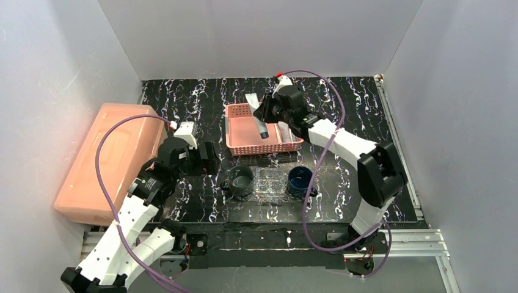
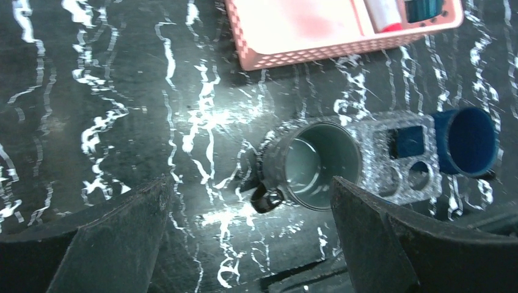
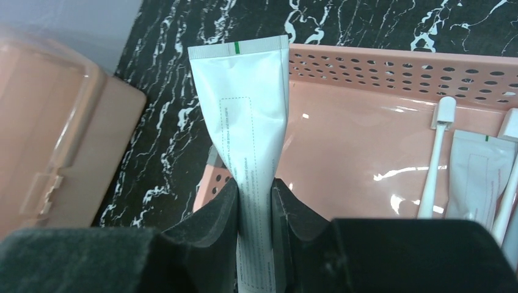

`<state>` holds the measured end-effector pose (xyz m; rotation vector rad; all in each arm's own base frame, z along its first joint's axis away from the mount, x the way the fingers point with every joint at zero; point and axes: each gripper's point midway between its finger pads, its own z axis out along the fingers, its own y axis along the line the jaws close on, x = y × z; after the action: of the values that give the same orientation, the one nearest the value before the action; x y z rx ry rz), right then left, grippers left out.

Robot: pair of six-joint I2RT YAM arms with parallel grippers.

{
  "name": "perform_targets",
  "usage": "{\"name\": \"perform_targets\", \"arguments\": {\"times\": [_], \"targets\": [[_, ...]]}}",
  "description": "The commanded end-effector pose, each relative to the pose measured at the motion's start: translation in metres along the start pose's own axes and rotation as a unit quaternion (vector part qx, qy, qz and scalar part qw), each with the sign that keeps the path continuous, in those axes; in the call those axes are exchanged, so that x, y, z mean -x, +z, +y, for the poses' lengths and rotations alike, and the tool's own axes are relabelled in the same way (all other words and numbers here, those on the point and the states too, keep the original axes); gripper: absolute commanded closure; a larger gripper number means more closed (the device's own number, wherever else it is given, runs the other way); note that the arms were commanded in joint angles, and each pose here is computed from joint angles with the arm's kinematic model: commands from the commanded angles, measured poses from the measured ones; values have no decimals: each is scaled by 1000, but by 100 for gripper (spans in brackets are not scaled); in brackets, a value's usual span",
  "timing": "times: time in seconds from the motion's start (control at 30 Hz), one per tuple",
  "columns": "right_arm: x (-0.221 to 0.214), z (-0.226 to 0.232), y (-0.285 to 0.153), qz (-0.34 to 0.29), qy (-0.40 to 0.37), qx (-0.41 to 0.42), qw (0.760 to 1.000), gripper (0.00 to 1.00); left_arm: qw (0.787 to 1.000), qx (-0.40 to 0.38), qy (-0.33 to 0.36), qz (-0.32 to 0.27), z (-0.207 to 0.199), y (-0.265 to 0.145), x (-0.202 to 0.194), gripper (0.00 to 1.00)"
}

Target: Prepare toiletry sets of a toothbrush and toothpaste on the tray

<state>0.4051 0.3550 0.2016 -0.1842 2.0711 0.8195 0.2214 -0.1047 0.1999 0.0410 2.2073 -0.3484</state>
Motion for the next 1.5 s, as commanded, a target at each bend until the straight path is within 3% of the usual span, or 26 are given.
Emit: {"name": "perform_targets", "arguments": {"times": [0.0, 0.37, 0.73, 1.33, 1.47], "targets": [[45, 41, -42, -89, 6, 83, 993, 72, 996, -81, -15, 17, -32, -3, -2, 1], [44, 74, -113, -118, 55, 180, 975, 73, 967, -233, -91, 37, -97, -8, 14, 1], [64, 118, -185, -156, 119, 290, 937, 73, 894, -425, -135, 33, -162, -39, 47, 0], [63, 194, -215, -149, 165, 393, 892, 73, 861, -498, -108, 15, -193, -85, 72, 1], [61, 207, -219, -150, 167, 414, 882, 73, 852, -512, -105, 3, -196, -98, 77, 7]]}}
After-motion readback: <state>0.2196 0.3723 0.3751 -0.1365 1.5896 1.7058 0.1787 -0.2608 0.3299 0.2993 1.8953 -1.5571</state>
